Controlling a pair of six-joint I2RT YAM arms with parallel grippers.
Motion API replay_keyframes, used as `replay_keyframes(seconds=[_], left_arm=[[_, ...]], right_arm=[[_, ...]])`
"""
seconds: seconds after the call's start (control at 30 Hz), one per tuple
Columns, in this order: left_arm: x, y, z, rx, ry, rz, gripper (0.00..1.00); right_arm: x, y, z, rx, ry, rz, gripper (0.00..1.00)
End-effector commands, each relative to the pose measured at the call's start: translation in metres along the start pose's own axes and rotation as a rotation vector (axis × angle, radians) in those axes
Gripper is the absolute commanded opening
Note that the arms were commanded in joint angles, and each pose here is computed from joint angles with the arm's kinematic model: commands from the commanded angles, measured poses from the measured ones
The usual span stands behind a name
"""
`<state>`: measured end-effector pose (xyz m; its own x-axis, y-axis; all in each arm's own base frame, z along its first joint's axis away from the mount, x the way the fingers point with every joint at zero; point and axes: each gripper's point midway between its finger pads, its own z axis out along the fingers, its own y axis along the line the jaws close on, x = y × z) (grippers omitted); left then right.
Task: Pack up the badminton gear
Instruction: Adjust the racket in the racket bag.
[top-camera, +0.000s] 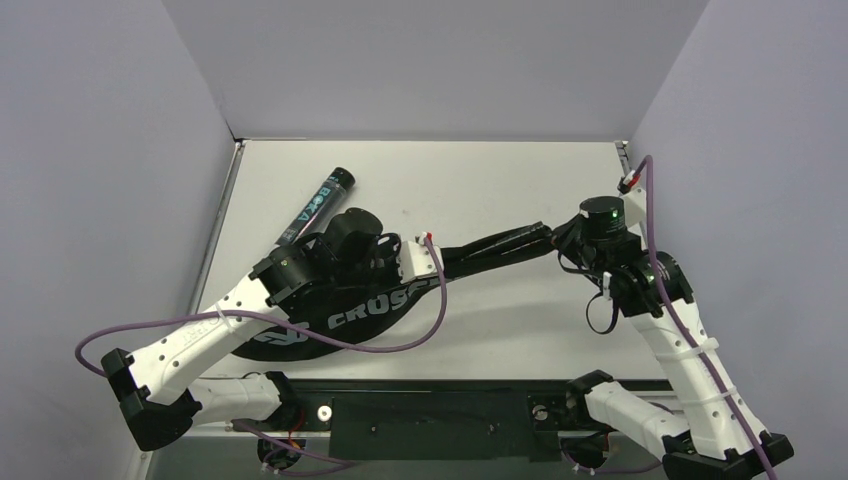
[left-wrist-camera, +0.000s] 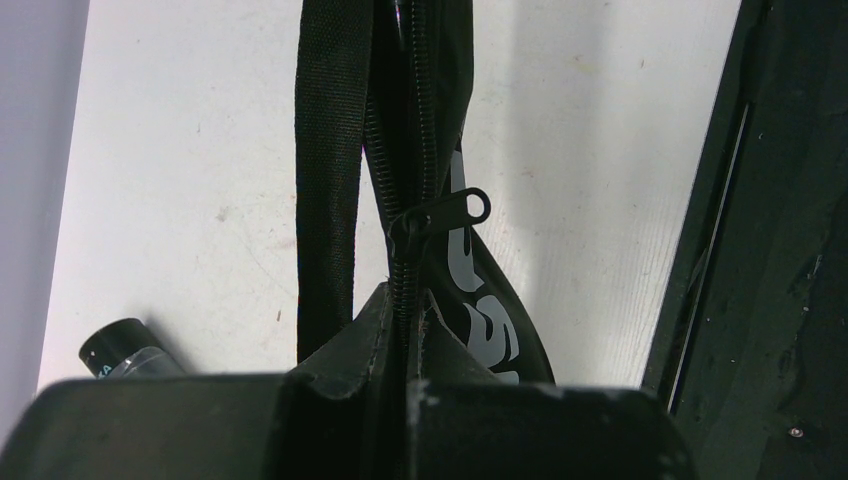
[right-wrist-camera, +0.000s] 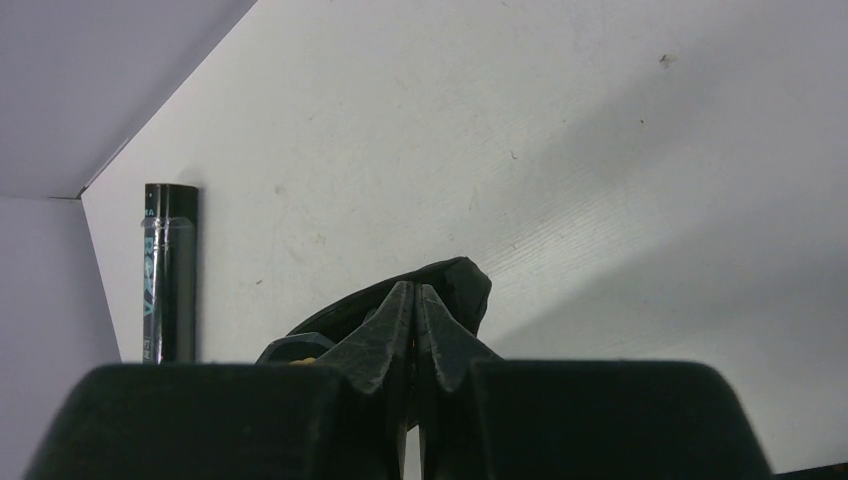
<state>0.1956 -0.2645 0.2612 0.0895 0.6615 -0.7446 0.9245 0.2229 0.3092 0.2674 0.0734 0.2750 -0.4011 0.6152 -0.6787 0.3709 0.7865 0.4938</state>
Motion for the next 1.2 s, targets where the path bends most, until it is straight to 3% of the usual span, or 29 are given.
replay_keyframes(seconds=[0.0, 0.33, 0.5, 0.77, 0.9, 1.17], left_arm=[[-0.039, 0.018, -0.017, -0.075, -0.156, 0.013, 0.00], [-0.040, 0.017, -0.016, -0.071, -0.161, 0.008, 0.00], [-0.040, 0.018, -0.016, -0.072, -0.162, 0.007, 0.00], [-0.036, 0.016, -0.016, -0.068, -0.155, 0.006, 0.00], [-0.036, 0.016, -0.015, -0.069, -0.155, 0.004, 0.00], [-0.037, 0.016, -0.016, -0.068, -0.155, 0.000, 0.00]], right_arm=[[-0.005, 0.012, -0.004, -0.032, -0.022, 0.024, 0.00], [0.053, 0.039, 0.000, -0.131, 0.121, 0.066, 0.00], [0.073, 0.031, 0.008, -0.104, 0.154, 0.070, 0.00], [0.002, -0.024, -0.013, 0.063, 0.041, 0.032, 0.00], [-0.026, -0.016, -0.032, 0.030, -0.015, 0.043, 0.00], [-0.033, 0.007, -0.040, -0.069, -0.020, 0.078, 0.00]])
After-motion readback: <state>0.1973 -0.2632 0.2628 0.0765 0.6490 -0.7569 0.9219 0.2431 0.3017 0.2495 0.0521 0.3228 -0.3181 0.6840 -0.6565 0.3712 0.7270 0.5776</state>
